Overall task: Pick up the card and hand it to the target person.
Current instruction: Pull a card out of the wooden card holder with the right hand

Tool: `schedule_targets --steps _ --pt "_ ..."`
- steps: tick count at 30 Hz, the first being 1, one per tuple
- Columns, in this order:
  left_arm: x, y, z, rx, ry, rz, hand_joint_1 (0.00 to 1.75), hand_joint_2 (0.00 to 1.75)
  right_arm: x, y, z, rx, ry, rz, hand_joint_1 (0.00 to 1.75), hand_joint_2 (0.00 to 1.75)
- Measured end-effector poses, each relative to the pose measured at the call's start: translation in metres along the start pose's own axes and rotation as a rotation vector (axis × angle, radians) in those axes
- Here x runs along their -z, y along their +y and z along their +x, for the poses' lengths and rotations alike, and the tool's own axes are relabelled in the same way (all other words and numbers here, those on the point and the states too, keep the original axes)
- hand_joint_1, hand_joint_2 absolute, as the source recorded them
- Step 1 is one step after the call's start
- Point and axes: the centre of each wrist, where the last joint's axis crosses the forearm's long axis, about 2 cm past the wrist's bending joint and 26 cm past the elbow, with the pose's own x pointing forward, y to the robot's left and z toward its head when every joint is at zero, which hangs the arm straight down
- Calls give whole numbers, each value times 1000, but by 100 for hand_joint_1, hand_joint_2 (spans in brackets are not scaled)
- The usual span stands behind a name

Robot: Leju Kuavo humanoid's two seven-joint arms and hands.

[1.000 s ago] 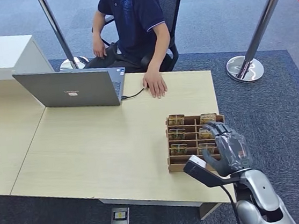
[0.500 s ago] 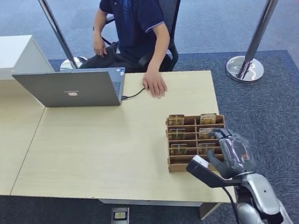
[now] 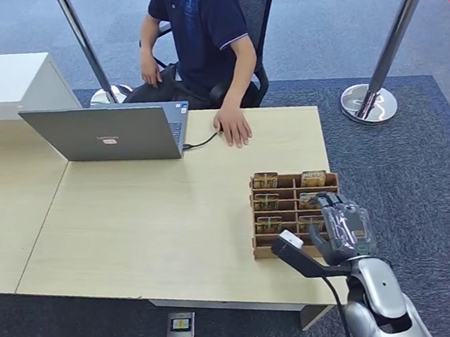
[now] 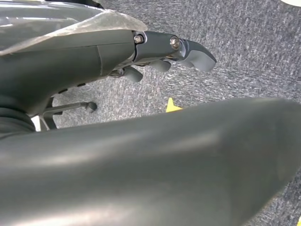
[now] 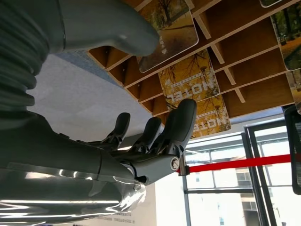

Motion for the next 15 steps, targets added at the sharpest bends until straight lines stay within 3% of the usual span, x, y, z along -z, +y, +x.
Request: schedule_targets --steps 4,15 --pt "0 0 0 1 0 0 0 0 1 0 2 2 -1 -2 77 175" --pt "0 0 0 8 0 -3 0 0 0 0 0 6 26 11 76 175"
